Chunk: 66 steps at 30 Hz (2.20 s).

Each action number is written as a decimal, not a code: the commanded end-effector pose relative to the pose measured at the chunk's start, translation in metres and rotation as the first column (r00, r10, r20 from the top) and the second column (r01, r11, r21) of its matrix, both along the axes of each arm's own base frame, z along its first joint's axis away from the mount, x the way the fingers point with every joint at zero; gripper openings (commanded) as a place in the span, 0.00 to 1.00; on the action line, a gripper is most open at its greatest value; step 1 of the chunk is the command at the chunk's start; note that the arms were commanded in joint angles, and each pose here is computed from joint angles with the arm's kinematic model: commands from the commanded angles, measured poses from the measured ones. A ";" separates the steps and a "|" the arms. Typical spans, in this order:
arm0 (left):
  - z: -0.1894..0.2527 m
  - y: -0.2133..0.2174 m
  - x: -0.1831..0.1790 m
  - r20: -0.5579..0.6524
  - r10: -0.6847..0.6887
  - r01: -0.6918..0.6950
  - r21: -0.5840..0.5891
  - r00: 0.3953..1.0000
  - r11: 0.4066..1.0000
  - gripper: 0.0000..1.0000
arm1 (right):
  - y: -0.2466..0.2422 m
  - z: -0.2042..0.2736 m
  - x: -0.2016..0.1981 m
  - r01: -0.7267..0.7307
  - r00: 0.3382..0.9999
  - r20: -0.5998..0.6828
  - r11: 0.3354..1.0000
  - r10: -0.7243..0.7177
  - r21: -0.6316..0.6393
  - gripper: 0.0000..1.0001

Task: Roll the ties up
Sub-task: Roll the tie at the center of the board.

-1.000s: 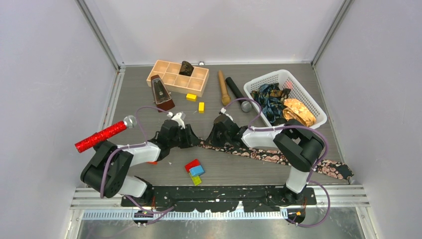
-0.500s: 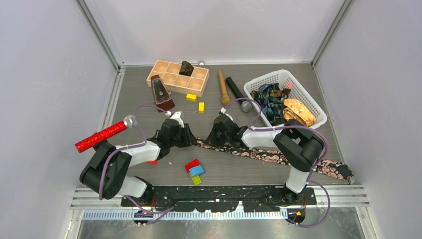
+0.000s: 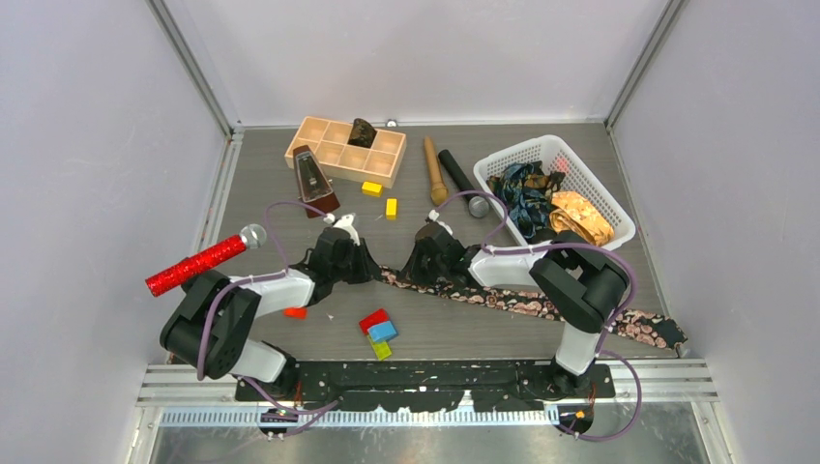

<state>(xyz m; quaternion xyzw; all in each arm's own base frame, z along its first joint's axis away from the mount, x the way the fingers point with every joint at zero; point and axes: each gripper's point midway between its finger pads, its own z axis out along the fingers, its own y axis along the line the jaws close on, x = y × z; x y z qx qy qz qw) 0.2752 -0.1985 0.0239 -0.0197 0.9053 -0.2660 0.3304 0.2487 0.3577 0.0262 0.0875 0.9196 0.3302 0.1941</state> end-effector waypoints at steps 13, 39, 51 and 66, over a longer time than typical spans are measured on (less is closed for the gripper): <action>-0.029 0.018 -0.018 -0.087 0.002 0.007 0.106 0.996 0.994 0.13 | 0.014 0.082 0.012 -0.065 0.976 0.217 0.988 0.033 0.143 0.01; -0.026 0.019 -0.018 -0.079 0.008 0.000 0.102 0.997 0.995 0.16 | 0.015 0.005 0.009 0.012 1.000 0.006 0.999 -0.012 0.038 0.00; -0.027 0.019 -0.018 -0.081 0.010 -0.002 0.103 0.997 0.995 0.16 | 0.009 0.008 0.007 0.019 1.000 0.011 0.999 -0.019 0.032 0.00; -0.026 0.018 -0.018 -0.080 0.004 0.004 0.097 0.997 0.995 0.15 | 0.008 0.022 0.010 0.021 0.999 0.049 0.999 -0.023 0.044 0.01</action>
